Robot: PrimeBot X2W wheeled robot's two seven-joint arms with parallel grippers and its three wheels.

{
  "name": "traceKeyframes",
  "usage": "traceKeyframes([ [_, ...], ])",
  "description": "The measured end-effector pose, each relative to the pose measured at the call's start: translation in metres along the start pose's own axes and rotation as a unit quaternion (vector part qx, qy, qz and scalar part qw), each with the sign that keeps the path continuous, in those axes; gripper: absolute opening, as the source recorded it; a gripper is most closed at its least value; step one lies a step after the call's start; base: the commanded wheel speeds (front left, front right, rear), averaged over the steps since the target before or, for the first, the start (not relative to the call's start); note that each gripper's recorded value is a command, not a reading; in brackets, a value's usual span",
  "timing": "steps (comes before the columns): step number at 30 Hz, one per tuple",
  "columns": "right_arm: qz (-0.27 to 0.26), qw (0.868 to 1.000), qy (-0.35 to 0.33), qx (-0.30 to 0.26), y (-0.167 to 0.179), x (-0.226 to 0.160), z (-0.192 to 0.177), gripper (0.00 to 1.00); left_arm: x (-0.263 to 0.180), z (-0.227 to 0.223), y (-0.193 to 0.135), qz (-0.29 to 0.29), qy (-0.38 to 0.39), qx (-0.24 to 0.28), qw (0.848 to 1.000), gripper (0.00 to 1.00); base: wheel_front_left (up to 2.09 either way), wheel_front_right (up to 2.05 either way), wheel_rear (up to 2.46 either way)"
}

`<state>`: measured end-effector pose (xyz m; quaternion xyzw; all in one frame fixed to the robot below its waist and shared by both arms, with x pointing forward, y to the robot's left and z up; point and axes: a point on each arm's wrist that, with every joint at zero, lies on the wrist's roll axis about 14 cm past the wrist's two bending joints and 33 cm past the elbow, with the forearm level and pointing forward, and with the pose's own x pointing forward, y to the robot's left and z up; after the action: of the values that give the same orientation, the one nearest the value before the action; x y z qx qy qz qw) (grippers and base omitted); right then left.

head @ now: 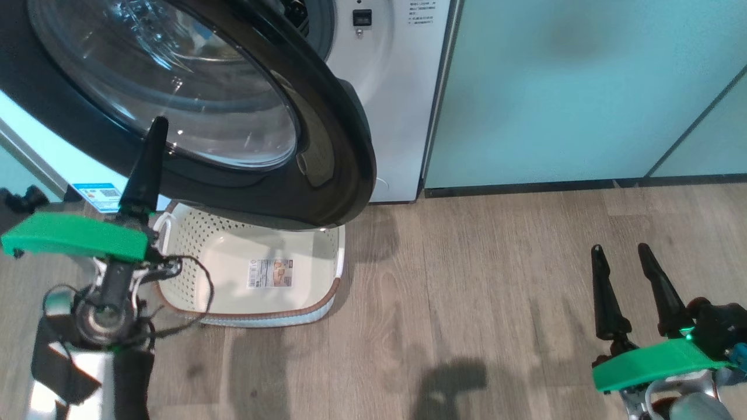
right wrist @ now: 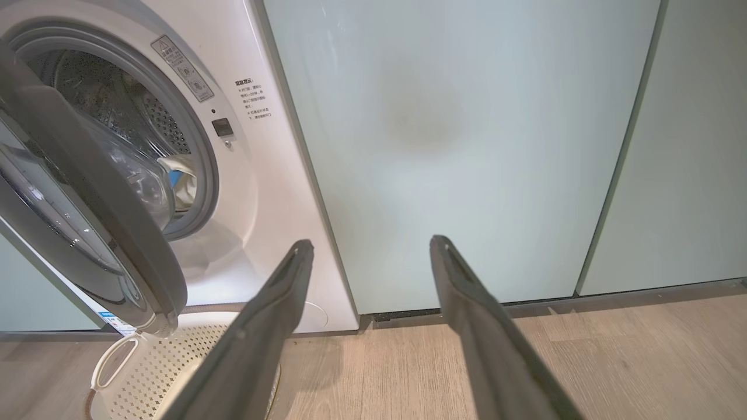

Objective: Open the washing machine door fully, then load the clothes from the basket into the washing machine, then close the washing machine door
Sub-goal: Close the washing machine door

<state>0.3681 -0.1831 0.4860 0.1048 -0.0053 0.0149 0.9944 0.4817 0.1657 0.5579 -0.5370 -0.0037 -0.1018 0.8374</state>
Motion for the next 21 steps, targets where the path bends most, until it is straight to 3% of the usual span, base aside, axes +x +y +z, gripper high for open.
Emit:
traceKeyframes([
  [5,0.005,1.0,-0.003,0.001,0.003,0.001,0.002,1.0,-0.011,0.009,-0.001,0.011,-0.044,0.127,0.991,1.0,0.0,0.0,0.0],
  [7,0.007,1.0,-0.005,0.001,0.005,0.001,0.003,1.0,-0.015,0.013,-0.008,0.008,-0.057,0.201,0.978,1.0,0.0,0.0,0.0],
  [12,0.011,1.0,-0.01,0.0,0.007,0.0,0.007,1.0,-0.029,0.018,-0.021,0.005,-0.084,0.369,0.925,1.0,0.0,0.0,0.0],
  [17,0.017,1.0,-0.012,-0.003,0.011,-0.001,0.009,1.0,-0.056,0.009,-0.008,0.036,-0.071,0.451,0.889,1.0,0.0,0.0,0.0],
  [21,0.021,1.0,-0.011,-0.002,0.014,-0.004,0.009,1.0,-0.079,0.01,0.007,0.071,-0.061,0.485,0.869,1.0,0.0,0.0,0.0],
])
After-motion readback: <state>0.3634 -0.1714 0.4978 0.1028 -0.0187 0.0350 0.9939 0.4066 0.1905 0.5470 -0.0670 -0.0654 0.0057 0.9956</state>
